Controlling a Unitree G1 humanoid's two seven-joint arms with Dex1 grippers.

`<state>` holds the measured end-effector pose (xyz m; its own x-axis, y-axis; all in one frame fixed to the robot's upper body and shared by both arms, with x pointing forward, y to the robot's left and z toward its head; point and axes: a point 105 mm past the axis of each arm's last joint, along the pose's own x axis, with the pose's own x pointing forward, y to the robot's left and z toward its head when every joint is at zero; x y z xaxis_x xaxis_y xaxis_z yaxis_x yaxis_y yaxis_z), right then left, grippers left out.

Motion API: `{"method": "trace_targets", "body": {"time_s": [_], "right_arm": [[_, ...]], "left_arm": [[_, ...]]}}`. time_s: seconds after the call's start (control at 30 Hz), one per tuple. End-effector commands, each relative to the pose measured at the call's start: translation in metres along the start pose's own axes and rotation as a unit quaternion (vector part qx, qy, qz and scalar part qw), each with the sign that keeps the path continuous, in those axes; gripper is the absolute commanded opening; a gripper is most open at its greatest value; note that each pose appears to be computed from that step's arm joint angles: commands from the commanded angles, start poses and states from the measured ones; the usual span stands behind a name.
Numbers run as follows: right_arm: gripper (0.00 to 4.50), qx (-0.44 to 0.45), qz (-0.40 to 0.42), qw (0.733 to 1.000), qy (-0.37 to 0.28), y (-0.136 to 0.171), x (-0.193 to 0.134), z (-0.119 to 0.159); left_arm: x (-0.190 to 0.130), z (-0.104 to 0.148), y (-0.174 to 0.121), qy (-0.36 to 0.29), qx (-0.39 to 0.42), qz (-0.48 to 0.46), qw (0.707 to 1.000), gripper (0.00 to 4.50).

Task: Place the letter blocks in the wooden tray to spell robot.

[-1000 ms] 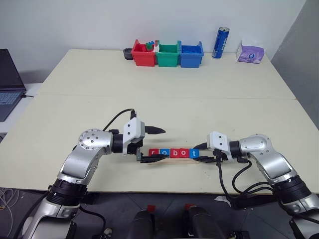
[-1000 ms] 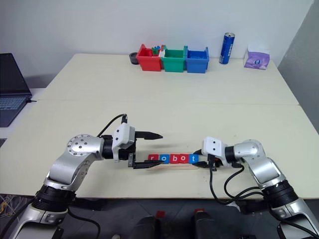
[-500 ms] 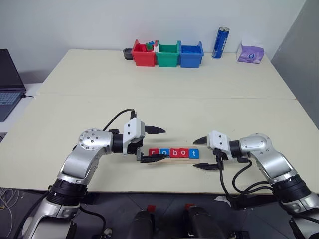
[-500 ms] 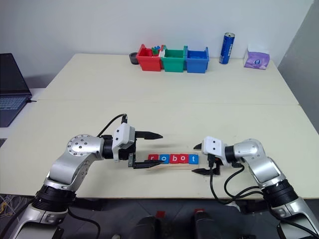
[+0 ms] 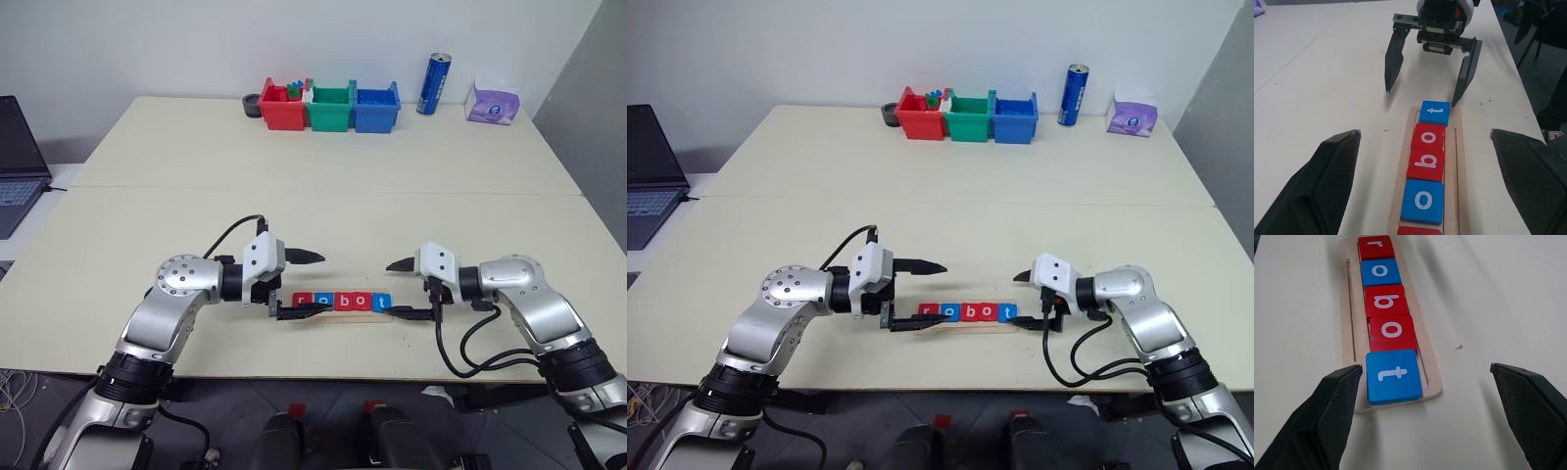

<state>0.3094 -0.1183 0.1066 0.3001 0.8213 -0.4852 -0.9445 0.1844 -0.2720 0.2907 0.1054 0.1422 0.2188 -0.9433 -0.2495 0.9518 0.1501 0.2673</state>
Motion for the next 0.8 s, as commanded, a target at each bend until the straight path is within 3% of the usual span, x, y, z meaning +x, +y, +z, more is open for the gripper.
{"method": "trace_targets", "body": {"time_s": [0.03,0.8], "right_arm": [[4.47,-0.016,-0.009,1.000,-0.002,-0.0027,-0.0030,0.0030],[4.47,-0.023,0.002,1.000,0.000,-0.0006,0.0029,0.0002]], "left_arm": [[0.0006,0.0097,0.0010,-0.008,0.020,-0.003,1.000,4.50],[0.0018,0.0142,-0.0005,-0.007,0.022,0.001,1.000,4.50]]}}
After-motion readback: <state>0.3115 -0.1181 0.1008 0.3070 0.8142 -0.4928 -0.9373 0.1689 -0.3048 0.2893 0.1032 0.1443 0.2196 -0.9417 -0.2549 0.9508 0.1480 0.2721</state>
